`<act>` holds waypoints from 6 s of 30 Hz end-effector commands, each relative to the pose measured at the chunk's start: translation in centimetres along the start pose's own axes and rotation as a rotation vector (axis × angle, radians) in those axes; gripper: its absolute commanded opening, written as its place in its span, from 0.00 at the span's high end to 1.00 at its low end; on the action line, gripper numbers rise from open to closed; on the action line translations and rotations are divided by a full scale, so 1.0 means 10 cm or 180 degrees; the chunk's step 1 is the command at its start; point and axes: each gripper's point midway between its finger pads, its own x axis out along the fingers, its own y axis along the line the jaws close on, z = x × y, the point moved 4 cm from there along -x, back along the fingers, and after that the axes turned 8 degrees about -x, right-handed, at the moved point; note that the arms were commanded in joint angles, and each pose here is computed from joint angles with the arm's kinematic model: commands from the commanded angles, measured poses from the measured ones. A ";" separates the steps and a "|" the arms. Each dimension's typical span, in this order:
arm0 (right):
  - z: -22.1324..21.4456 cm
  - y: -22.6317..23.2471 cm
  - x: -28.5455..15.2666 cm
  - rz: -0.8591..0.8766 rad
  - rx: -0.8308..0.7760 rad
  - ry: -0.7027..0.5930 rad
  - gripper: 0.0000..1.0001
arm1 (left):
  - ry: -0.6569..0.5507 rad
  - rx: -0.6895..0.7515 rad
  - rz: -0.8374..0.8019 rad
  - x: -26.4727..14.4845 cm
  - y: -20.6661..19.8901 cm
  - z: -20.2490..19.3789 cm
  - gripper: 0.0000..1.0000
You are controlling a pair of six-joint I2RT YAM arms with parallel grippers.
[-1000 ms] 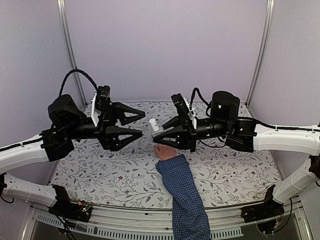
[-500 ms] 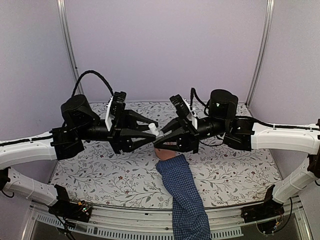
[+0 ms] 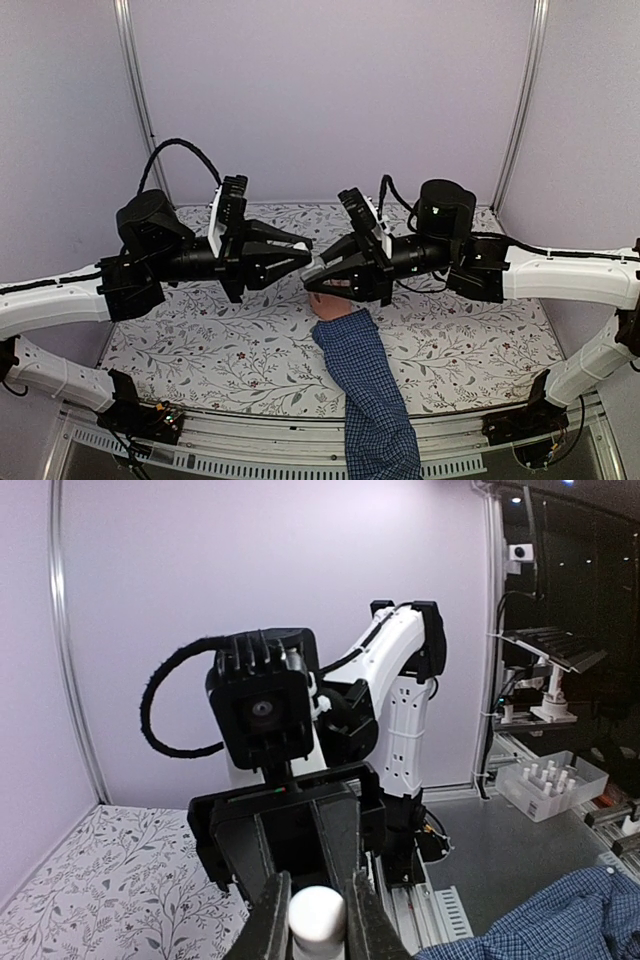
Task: Paint the nails
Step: Unscrew the nail polish bottle.
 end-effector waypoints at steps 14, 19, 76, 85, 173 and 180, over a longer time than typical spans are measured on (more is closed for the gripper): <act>0.13 -0.59 -0.29 -0.1695 -0.0112 0.0140 1.00 | -0.0173 -0.0342 0.1357 -0.02 0.58 0.07 1.00; 0.12 -0.69 -0.35 -0.1962 -0.0091 0.0177 1.00 | -0.0221 -0.0597 0.1665 0.02 0.76 0.05 1.00; 0.11 0.19 0.01 0.0502 -0.0187 0.0003 1.00 | 0.0114 0.0410 -0.0529 -0.11 -0.13 -0.04 0.48; 0.07 0.16 0.06 0.0520 -0.0146 0.0023 1.00 | 0.0105 0.0458 -0.0641 0.00 -0.21 -0.06 0.63; -0.09 -0.64 -0.29 -0.2064 -0.0370 0.0345 1.00 | -0.0195 -0.0340 0.1225 -0.28 0.69 0.07 0.32; 0.07 -0.23 -0.21 -0.1002 -0.0434 0.0111 1.00 | -0.0181 0.0056 0.0449 -0.33 0.31 0.12 0.33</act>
